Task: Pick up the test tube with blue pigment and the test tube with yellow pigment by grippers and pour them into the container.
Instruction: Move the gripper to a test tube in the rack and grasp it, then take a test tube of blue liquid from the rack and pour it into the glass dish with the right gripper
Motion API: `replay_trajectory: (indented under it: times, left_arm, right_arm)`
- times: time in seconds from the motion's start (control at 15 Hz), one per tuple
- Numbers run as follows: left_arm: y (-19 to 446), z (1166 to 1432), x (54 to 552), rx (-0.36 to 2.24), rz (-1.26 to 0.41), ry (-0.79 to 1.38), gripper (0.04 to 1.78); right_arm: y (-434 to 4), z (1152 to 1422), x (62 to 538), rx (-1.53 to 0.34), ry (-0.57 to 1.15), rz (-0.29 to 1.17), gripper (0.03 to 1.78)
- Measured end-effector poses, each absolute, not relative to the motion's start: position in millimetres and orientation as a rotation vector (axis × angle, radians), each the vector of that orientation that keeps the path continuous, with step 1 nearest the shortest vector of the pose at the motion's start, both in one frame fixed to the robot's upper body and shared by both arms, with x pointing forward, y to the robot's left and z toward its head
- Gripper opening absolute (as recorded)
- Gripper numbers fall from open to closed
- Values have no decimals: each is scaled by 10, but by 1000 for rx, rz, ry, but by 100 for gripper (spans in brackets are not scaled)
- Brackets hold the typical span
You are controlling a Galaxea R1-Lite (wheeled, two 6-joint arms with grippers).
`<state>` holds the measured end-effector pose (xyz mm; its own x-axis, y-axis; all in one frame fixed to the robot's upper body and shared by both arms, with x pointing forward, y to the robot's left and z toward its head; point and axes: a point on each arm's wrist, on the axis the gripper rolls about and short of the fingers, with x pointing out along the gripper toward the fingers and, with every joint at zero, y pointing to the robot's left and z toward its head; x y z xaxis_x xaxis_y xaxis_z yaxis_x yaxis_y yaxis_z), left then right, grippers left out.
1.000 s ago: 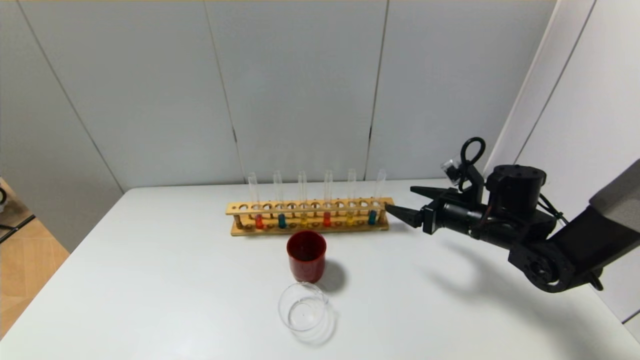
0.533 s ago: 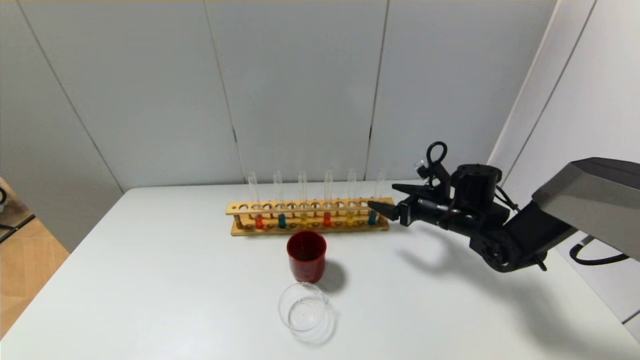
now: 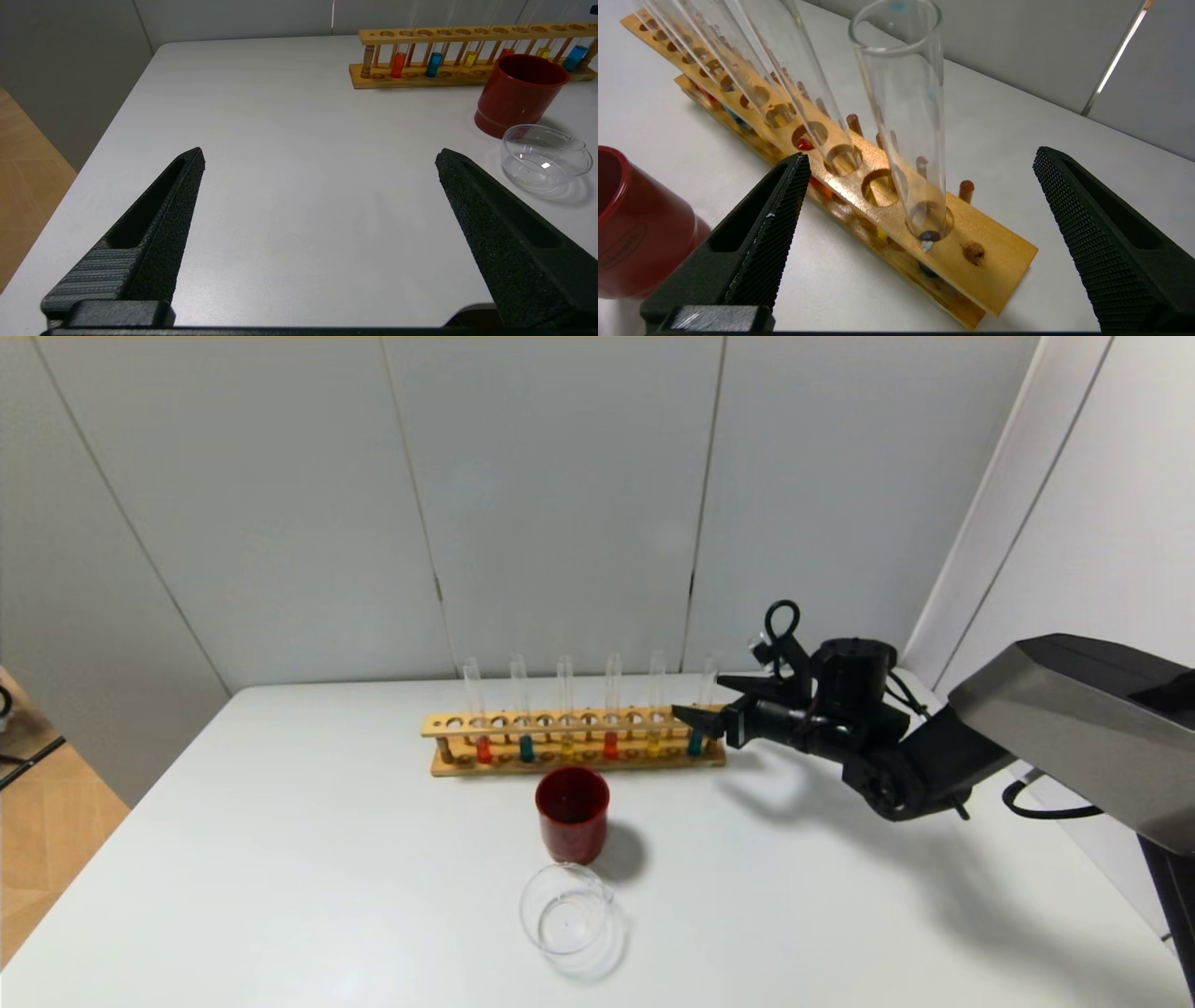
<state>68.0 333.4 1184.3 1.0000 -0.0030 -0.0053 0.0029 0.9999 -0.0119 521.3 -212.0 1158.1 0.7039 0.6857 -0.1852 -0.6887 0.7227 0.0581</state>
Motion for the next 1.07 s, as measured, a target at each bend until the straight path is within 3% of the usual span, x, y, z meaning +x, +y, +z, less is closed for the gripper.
replay_trajectory:
  times: [0.2,0.33,0.67,0.8,1.07]
  left_arm:
    - [3334,11843,680,-12,-2,5,175]
    - [3334,11842,680,-12,-3,6,175]
    - [3334,11843,680,-12,-3,5,175]
    - [3334,11843,680,-12,-3,5,175]
    - [3334,11843,680,-12,-3,5,175]
  right_arm:
    - [-2114,11580,5245,-20,190,753,158]
    - [-2114,11589,5264,-23,183,735,134]
    - [-1920,11634,5237,-32,162,737,46]
    - [-1827,11651,5210,-40,153,725,37]
    - [-1779,11680,5184,-38,149,728,39]
